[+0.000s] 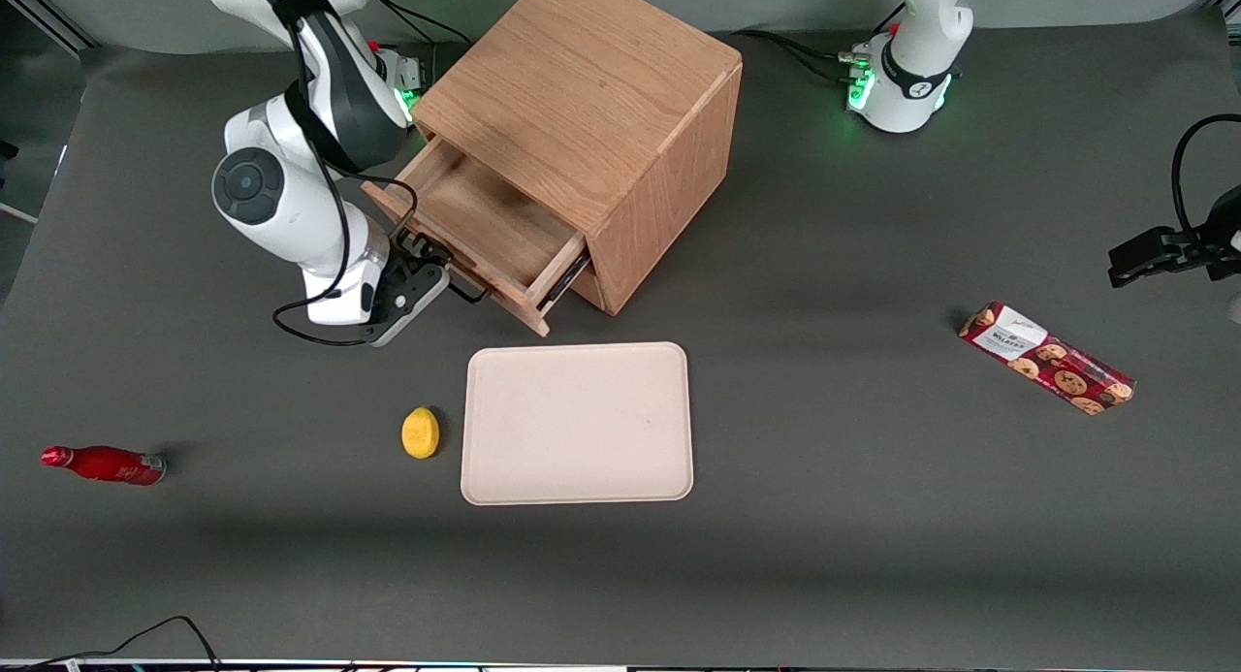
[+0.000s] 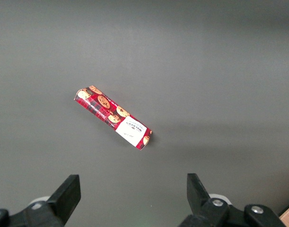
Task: Open upper drawer
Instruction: 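Pull the handle outward with the right gripper, sliding the drawer open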
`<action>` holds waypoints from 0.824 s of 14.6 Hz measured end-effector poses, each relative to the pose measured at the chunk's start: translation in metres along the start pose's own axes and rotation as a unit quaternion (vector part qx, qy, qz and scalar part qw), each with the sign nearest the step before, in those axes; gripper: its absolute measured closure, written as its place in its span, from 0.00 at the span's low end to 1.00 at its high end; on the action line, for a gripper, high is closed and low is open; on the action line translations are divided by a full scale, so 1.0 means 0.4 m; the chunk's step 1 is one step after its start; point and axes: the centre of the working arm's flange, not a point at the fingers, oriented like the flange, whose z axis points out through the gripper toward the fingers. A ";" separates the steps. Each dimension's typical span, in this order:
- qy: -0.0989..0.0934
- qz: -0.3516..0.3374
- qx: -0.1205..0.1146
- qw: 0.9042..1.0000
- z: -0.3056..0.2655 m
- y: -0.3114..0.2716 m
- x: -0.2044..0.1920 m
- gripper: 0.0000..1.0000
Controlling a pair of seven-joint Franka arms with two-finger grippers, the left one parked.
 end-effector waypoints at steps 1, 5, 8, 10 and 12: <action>0.001 0.002 -0.001 1.000 -0.001 0.013 0.002 0.00; 0.004 0.012 -0.004 1.000 -0.005 0.061 0.007 0.00; 0.008 0.019 -0.010 1.000 -0.010 0.103 0.011 0.00; 0.012 0.027 -0.015 0.999 -0.014 0.137 0.011 0.00; 0.014 0.031 -0.020 0.999 -0.017 0.165 0.013 0.00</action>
